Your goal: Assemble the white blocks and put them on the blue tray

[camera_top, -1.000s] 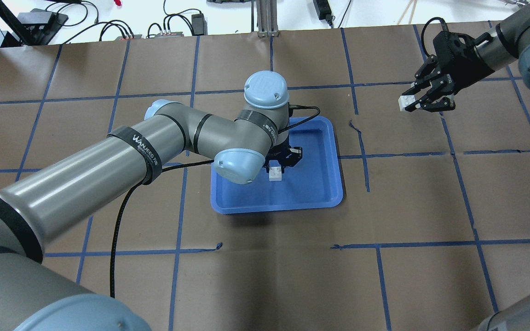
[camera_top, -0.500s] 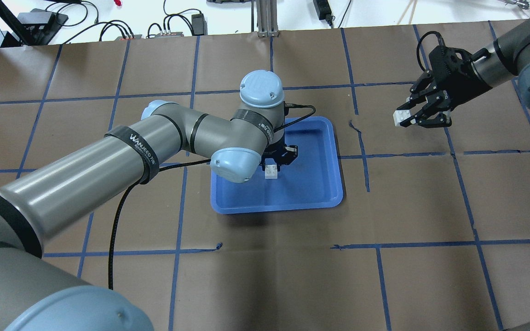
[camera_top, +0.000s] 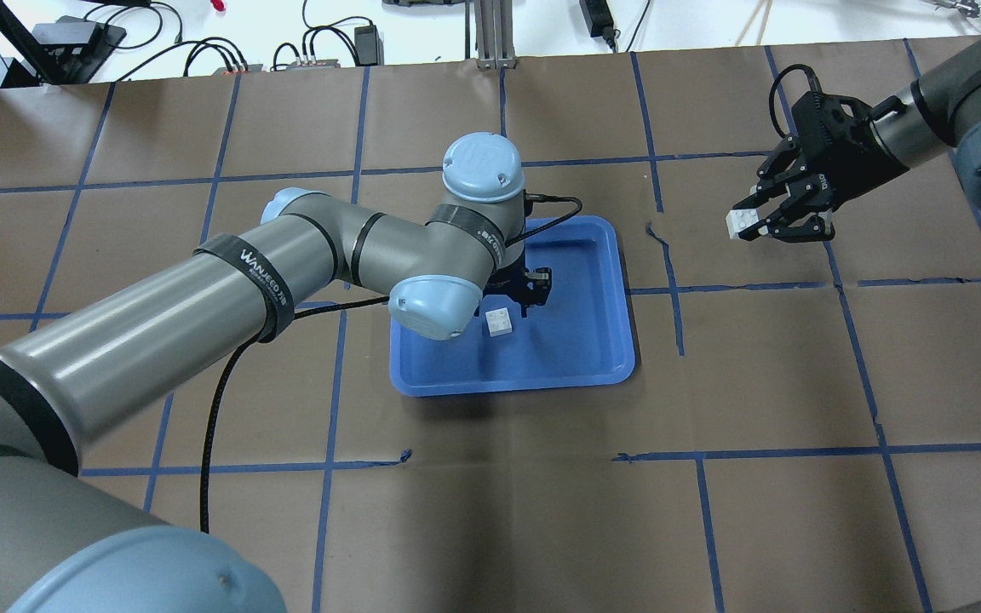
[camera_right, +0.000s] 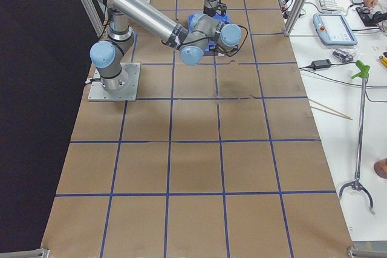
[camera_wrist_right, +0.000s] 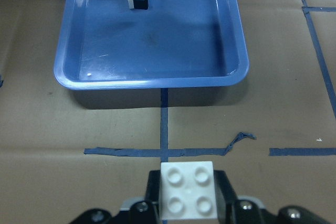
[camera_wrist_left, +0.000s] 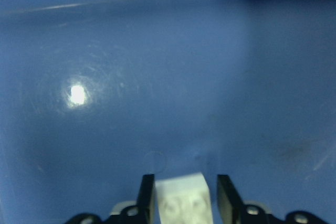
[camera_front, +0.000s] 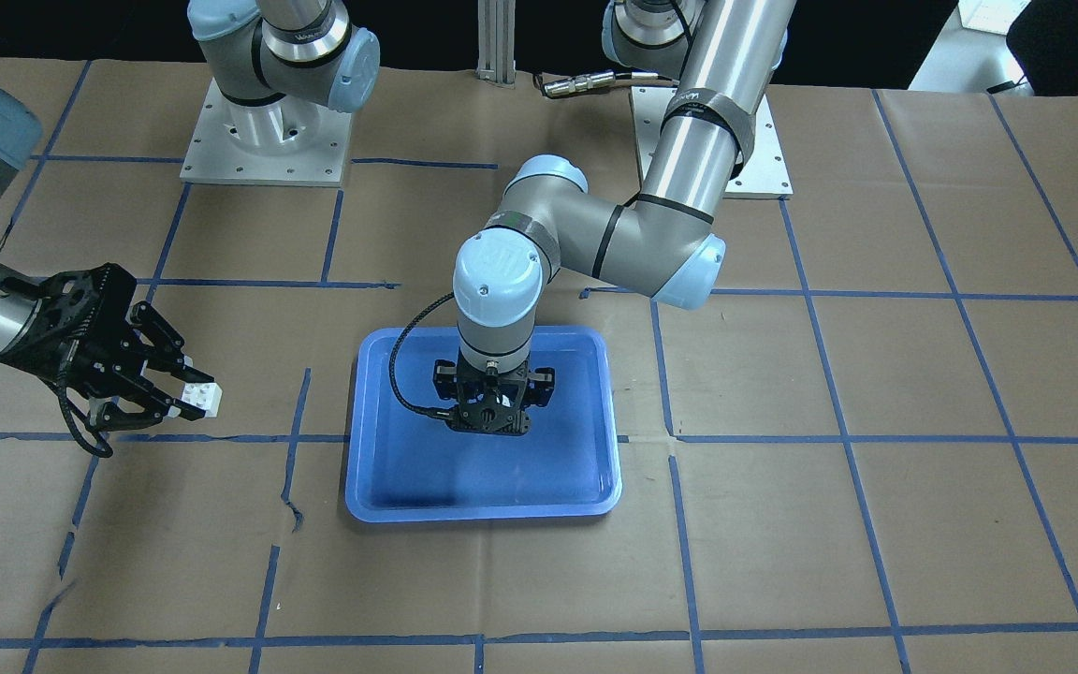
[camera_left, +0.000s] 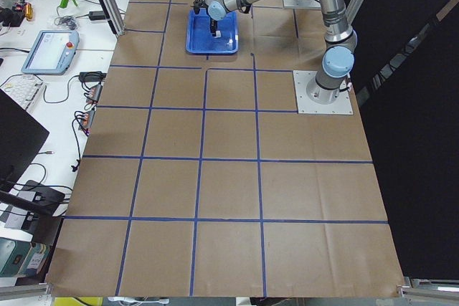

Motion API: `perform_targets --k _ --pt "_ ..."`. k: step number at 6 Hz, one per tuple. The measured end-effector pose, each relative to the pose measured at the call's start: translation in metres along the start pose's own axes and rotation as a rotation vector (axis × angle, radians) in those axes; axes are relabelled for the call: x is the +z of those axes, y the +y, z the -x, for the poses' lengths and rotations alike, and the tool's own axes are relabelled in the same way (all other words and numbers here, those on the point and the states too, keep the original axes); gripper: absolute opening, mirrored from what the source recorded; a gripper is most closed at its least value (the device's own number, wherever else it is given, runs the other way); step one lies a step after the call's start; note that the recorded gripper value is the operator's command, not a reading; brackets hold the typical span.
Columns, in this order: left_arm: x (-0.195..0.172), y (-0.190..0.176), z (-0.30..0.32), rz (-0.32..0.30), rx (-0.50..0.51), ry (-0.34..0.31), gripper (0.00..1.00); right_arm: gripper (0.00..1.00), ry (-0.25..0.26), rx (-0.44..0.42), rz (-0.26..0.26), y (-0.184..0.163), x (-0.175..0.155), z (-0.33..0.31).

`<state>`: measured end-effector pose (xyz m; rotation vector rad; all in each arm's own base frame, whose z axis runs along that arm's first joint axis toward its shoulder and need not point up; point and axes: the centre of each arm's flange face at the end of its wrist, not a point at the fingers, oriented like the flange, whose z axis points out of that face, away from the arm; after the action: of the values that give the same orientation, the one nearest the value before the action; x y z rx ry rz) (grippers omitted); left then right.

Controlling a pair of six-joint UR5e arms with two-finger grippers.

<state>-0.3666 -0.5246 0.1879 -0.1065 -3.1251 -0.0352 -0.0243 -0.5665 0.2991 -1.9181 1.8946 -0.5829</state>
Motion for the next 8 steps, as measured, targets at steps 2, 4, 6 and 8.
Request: perform_targets --k 2,4,6,8 --pt "-0.020 -0.006 0.000 -0.034 0.000 0.009 0.98 0.27 0.006 -0.002 0.005 -0.004 -0.007 0.005" --pt "-0.095 -0.008 0.033 -0.091 -0.049 0.032 0.99 0.27 0.012 -0.006 0.008 -0.012 -0.012 0.013" --pt "-0.207 0.031 0.099 -0.057 -0.083 0.026 0.99 0.28 0.023 0.001 -0.056 -0.021 -0.002 0.016" --pt "-0.295 0.072 0.167 -0.020 -0.085 0.017 0.99 0.28 0.020 0.002 -0.108 -0.047 0.039 0.017"
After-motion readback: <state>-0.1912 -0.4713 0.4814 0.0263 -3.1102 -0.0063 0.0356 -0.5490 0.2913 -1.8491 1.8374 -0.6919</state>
